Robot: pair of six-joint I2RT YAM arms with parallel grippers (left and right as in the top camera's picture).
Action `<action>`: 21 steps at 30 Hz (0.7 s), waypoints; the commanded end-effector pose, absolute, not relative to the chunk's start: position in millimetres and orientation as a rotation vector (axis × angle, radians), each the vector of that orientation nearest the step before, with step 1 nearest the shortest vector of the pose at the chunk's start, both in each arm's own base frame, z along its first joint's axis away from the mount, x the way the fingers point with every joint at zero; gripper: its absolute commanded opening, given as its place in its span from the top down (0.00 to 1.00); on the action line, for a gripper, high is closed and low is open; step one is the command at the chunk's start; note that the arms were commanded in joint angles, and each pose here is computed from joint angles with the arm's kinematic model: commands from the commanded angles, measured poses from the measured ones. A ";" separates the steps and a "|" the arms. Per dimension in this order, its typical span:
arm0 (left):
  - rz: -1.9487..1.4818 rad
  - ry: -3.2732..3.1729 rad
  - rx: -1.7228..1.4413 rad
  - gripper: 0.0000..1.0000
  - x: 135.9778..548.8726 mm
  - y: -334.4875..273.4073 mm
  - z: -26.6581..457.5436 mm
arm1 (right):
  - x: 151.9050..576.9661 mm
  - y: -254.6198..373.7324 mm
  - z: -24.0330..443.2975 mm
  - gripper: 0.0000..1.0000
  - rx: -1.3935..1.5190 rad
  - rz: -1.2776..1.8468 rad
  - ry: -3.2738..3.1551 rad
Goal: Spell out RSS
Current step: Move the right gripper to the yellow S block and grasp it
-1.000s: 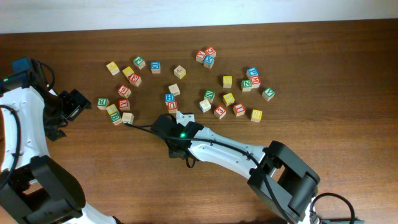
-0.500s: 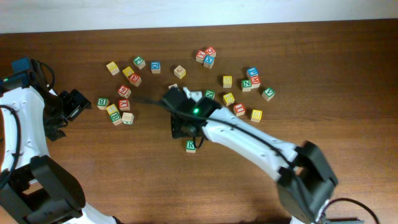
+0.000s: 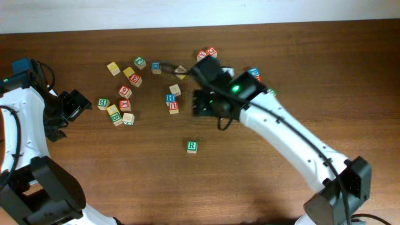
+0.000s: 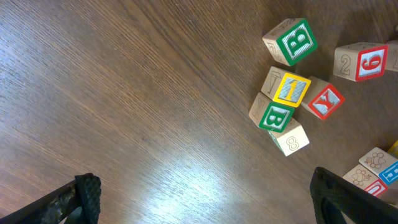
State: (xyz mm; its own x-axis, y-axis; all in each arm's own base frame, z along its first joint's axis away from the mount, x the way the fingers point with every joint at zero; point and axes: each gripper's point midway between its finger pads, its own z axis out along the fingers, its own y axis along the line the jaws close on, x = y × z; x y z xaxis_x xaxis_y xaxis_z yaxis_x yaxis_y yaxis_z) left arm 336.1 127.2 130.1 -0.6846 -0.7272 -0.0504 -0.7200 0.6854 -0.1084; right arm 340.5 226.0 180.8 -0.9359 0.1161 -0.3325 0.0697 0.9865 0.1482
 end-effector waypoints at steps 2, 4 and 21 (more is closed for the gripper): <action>-0.128 2.761 -1.217 0.01 338.4 128.5 140.8 | 353.0 175.6 178.3 0.15 0.293 0.071 2.800; -0.128 2.761 -1.217 0.01 338.4 128.5 140.8 | 355.4 150.6 175.9 0.15 0.361 0.004 2.811; -0.128 2.761 -1.217 0.01 338.4 128.5 140.8 | 369.9 57.7 64.5 0.23 0.454 0.004 2.939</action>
State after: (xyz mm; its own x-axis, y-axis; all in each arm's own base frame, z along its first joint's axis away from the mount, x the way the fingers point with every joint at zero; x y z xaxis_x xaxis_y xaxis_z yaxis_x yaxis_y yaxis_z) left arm 336.3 127.4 130.1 -0.6840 -0.7277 -0.0511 -0.7205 0.6849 -0.1088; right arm 373.3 53.0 84.7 -0.9134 0.3402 -0.2237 0.3507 0.9365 -0.0079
